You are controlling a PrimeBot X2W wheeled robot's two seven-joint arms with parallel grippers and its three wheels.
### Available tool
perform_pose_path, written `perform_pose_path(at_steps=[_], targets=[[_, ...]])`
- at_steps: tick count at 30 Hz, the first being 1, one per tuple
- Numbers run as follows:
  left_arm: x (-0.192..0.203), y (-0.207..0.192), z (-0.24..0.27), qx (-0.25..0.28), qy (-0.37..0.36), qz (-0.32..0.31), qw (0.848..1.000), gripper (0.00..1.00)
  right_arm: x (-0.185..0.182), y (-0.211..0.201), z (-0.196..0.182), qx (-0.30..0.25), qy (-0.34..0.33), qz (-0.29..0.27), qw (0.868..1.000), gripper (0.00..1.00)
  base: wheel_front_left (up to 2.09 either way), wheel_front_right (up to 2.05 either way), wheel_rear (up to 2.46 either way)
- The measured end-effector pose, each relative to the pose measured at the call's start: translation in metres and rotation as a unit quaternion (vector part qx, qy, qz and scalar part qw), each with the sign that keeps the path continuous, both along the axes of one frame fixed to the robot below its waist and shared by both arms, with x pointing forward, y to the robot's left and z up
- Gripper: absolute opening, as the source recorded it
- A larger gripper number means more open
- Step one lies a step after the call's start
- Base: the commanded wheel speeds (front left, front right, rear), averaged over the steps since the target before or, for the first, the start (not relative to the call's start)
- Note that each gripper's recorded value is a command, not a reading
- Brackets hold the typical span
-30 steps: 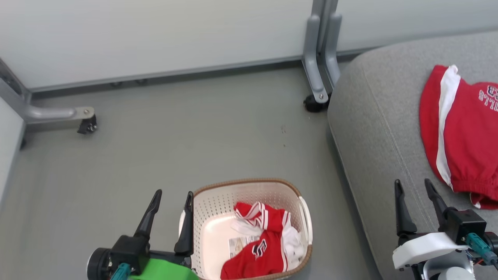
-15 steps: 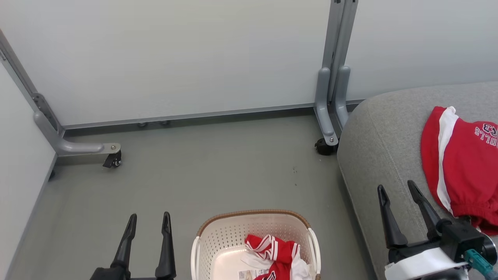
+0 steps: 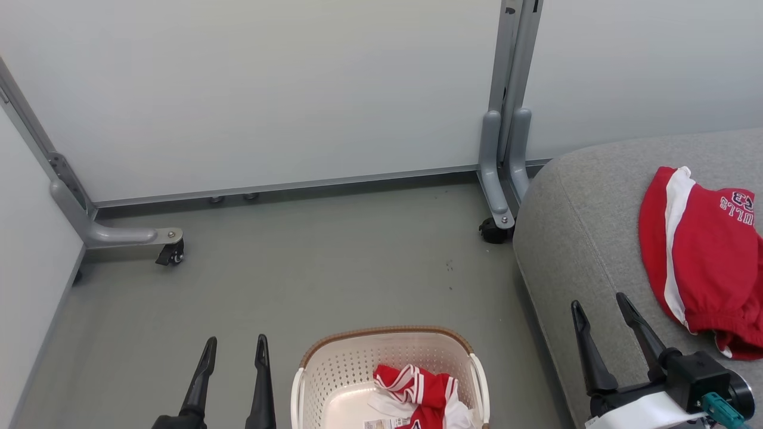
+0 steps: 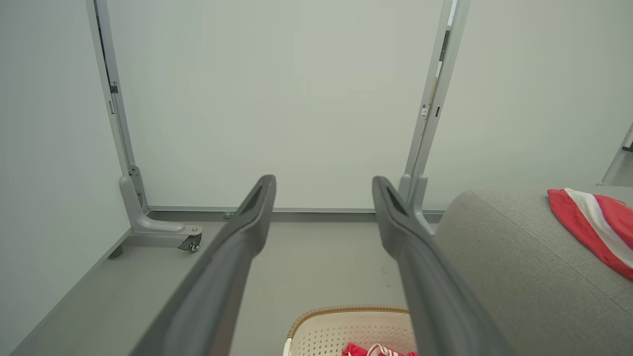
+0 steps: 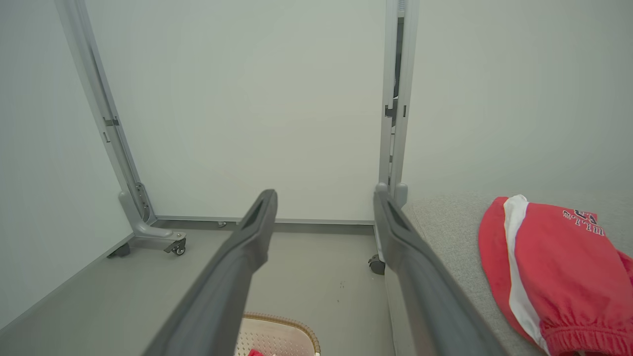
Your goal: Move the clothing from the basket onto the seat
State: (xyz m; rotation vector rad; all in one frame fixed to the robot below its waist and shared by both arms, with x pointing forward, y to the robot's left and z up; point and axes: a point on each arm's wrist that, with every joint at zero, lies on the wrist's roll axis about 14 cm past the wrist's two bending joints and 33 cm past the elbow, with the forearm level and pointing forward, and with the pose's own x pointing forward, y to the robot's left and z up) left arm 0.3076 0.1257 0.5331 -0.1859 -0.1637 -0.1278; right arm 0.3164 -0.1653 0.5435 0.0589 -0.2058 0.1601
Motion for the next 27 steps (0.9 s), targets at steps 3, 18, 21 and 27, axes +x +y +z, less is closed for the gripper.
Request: perform_pose_path(at_steps=[3, 18, 21, 27], targets=[[-0.0003, -0.001, 0.0, 0.002, 0.0, -0.002, 1.0, 1.0, 0.0004, 0.0008, -0.0005, -0.001, 0.001, 0.001, 1.0, 1.0, 0.0, 0.0, 0.0], [0.0041, -0.003, -0.0007, 0.009, 0.0, -0.006, 1.0, 1.0, 0.0036, 0.0039, -0.0057, -0.007, 0.01, 0.007, 1.0, 1.0, 0.0, 0.0, 0.0], [0.0059, -0.0027, -0.0004, 0.01, 0.0, -0.006, 1.0, 1.0, 0.0041, 0.0038, -0.0061, -0.008, 0.01, 0.007, 1.0, 1.0, 0.0, 0.0, 0.0], [0.0093, -0.0041, -0.0011, 0.013, 0.001, -0.008, 1.0, 1.0, 0.0063, 0.0024, -0.0069, -0.007, 0.012, 0.003, 1.0, 1.0, 0.0, 0.0, 0.0]])
